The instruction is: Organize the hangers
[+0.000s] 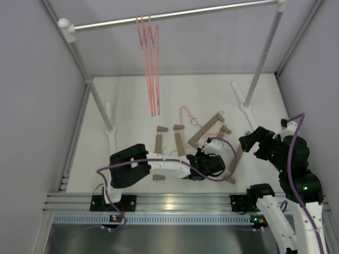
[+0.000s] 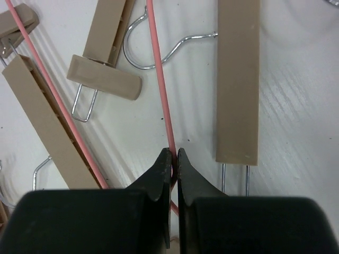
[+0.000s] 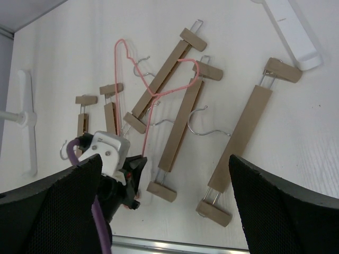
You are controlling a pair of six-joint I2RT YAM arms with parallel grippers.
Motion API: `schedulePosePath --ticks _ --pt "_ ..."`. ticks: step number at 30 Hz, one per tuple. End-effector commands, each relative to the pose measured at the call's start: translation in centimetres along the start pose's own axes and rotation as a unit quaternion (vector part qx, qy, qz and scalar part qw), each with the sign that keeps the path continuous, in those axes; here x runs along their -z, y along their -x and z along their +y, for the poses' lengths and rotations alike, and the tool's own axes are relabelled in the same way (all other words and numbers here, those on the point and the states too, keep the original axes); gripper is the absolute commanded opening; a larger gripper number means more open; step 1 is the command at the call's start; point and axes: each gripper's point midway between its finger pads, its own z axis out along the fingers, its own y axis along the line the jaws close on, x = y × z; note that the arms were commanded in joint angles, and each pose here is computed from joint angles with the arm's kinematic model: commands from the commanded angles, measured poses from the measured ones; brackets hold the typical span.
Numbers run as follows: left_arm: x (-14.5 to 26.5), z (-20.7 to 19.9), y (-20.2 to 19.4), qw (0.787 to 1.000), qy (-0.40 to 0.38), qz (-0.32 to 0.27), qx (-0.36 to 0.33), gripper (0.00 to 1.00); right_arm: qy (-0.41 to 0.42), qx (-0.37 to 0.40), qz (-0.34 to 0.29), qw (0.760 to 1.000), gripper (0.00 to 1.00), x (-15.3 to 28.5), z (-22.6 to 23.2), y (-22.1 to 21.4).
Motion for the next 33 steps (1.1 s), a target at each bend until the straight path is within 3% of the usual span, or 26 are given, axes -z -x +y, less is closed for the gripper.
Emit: schedulePosePath --ticks 1,13,21,28,33 --pt "2.8 1.0 4.7 0.998 -0.014 -0.047 0.044 0.0 -0.001 0.003 0.0 1.0 0.99 0.3 -0.1 0.0" --pt "9.7 1.7 7.8 0.982 -0.14 -0.081 0.1 0.0 -0.002 0.003 -0.003 1.0 0.99 0.2 0.0 0.3" --pt "17.3 3.2 9.1 0.935 -0.295 -0.127 0.152 0.0 -0.002 0.003 -0.002 1.0 0.99 0.1 0.1 0.5" --pt "22.9 7.0 11.2 0.897 -0.346 -0.174 0.213 0.0 0.001 0.002 -0.003 1.0 1.0 0.1 0.4 0.9" --pt "23.5 9.4 9.8 0.905 -0.326 -0.16 0.222 0.0 0.001 0.004 -0.005 1.0 0.99 0.1 0.6 1.2"
